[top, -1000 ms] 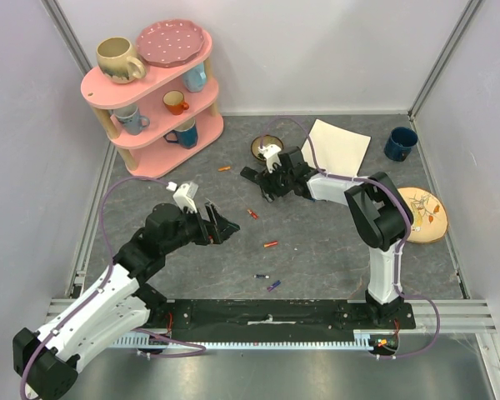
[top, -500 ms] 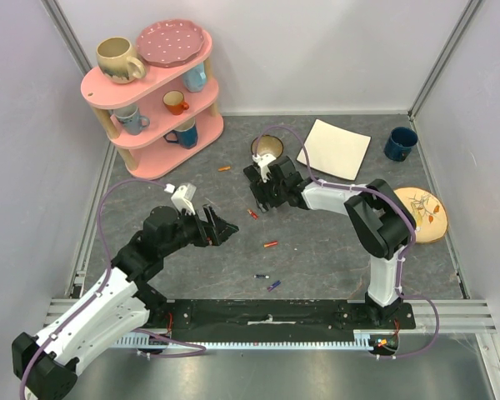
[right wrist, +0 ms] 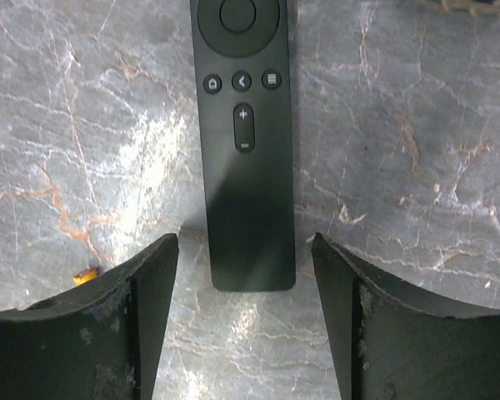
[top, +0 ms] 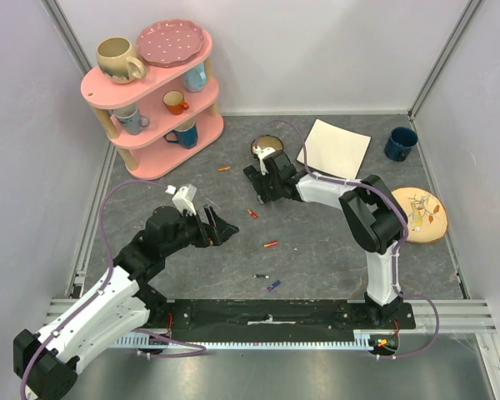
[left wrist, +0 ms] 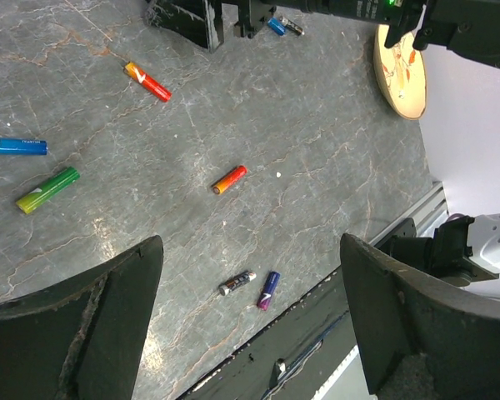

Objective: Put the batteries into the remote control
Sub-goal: Move the remote control to the center of the board, then pick up the remote control from the center of the board, then adjust the remote control.

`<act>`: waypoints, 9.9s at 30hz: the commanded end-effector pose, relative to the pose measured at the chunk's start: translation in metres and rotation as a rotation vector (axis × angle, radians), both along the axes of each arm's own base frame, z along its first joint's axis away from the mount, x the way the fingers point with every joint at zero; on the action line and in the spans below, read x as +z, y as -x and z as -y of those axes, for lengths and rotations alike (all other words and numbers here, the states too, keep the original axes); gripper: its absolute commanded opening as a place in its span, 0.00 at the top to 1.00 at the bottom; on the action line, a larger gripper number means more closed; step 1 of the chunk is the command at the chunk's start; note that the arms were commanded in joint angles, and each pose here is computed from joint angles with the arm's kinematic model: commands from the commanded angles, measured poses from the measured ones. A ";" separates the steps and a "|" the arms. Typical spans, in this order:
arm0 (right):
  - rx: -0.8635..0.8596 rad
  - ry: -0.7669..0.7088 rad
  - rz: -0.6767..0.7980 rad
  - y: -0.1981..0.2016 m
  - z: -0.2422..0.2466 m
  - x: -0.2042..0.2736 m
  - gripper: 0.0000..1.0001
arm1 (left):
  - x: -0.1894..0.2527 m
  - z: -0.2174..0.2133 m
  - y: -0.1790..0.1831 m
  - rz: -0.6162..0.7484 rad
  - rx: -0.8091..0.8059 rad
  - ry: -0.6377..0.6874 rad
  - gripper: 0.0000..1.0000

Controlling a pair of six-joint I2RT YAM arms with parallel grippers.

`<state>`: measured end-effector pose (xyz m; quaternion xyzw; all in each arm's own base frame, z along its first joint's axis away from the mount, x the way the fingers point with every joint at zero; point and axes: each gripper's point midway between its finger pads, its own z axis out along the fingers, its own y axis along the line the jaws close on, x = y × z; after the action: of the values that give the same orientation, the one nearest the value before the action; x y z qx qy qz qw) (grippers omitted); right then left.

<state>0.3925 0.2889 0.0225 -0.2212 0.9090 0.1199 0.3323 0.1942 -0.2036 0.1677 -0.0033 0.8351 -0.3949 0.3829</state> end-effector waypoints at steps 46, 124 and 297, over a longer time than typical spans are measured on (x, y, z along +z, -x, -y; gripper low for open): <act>-0.661 -0.217 -0.016 0.175 0.089 0.036 0.74 | -0.009 -0.016 -0.026 -0.030 0.199 -0.008 0.17; -0.458 -0.506 0.390 0.197 0.140 0.205 0.02 | -0.126 0.196 -0.062 -0.291 0.033 -0.566 0.17; 0.501 -0.704 0.091 0.247 -0.049 0.208 0.59 | 0.142 0.017 -0.012 0.438 -0.185 0.643 0.04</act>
<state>0.1279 0.3536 0.2262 -0.2782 0.6836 0.5787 0.3470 0.1856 -0.2241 0.3100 0.0524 0.5353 -0.7070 0.4592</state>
